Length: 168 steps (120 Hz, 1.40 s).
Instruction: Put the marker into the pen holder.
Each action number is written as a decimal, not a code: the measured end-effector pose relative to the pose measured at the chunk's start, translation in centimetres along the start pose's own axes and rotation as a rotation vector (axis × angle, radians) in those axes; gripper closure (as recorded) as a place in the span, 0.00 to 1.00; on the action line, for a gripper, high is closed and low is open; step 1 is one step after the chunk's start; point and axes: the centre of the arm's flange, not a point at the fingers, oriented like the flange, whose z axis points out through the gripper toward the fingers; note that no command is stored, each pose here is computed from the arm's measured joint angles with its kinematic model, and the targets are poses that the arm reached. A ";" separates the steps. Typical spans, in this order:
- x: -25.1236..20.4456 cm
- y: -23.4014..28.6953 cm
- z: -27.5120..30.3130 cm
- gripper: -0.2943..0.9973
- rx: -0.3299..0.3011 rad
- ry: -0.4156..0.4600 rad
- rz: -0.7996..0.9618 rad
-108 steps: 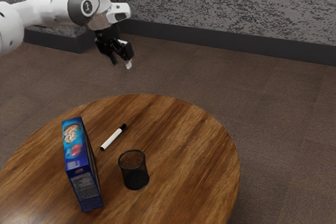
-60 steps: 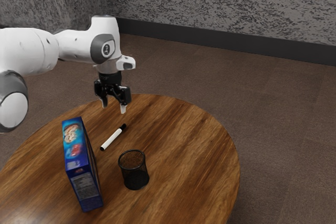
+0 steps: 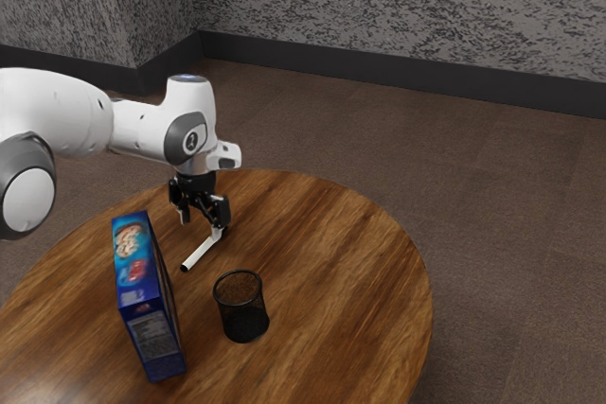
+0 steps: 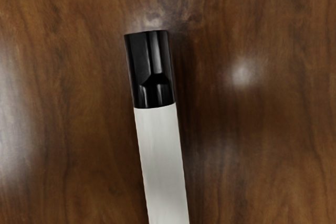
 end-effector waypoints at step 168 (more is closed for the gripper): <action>0.7 1.2 3.5 0.66 0.006 0.070 0.070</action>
